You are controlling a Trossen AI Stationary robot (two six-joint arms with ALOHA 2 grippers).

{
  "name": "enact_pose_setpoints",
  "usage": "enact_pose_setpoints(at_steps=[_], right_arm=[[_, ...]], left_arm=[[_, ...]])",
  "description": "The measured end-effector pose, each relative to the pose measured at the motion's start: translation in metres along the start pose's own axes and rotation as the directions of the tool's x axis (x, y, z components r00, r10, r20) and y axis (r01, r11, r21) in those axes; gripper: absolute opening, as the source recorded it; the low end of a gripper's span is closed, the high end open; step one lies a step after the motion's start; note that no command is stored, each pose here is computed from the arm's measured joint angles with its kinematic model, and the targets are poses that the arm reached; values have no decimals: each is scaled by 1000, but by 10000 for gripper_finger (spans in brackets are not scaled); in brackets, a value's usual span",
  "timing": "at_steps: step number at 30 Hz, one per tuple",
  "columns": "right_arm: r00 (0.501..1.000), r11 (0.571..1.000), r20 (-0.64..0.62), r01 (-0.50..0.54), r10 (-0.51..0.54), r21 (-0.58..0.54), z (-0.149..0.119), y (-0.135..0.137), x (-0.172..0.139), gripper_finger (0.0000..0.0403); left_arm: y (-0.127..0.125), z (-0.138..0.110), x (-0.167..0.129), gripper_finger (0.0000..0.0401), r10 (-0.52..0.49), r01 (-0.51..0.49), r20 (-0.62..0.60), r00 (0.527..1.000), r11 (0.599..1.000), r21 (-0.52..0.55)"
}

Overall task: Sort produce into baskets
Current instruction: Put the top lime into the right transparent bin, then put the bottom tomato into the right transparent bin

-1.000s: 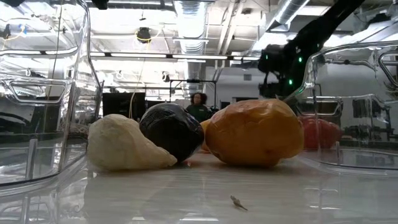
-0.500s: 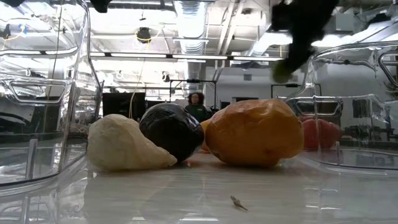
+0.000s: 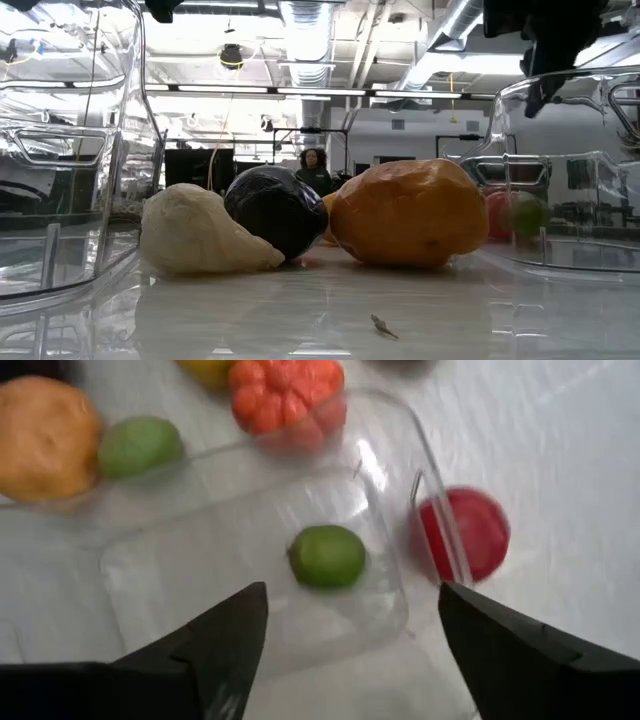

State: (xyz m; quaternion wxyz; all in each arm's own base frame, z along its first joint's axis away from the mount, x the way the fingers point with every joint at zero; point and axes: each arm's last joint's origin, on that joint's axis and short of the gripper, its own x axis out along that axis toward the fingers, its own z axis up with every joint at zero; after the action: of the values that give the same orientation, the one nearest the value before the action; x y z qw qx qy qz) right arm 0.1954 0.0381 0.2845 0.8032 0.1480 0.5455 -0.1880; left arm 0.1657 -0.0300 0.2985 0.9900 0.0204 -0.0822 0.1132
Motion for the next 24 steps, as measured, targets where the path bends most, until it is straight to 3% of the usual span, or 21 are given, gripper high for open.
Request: enact_pose_setpoints(at_steps=[5,13,19,24], right_arm=[[997,997,-38,67,-66,39,2,-11,3,350],[984,973,-105,158,-141,166,18,-59,21,328],[982,948,-175,117,-66,297,29,-105,39,327],[975,951,-222,77,-9,298,42,-127,62,327]], left_arm=[[0,-1,0,252,-1,1,-9,1000,1000,-2],[0,-1,0,252,-1,1,-14,1000,1000,-13],[0,-2,0,252,-2,2,-22,1000,1000,-8],[0,-3,0,252,-2,2,-25,1000,1000,-4]])
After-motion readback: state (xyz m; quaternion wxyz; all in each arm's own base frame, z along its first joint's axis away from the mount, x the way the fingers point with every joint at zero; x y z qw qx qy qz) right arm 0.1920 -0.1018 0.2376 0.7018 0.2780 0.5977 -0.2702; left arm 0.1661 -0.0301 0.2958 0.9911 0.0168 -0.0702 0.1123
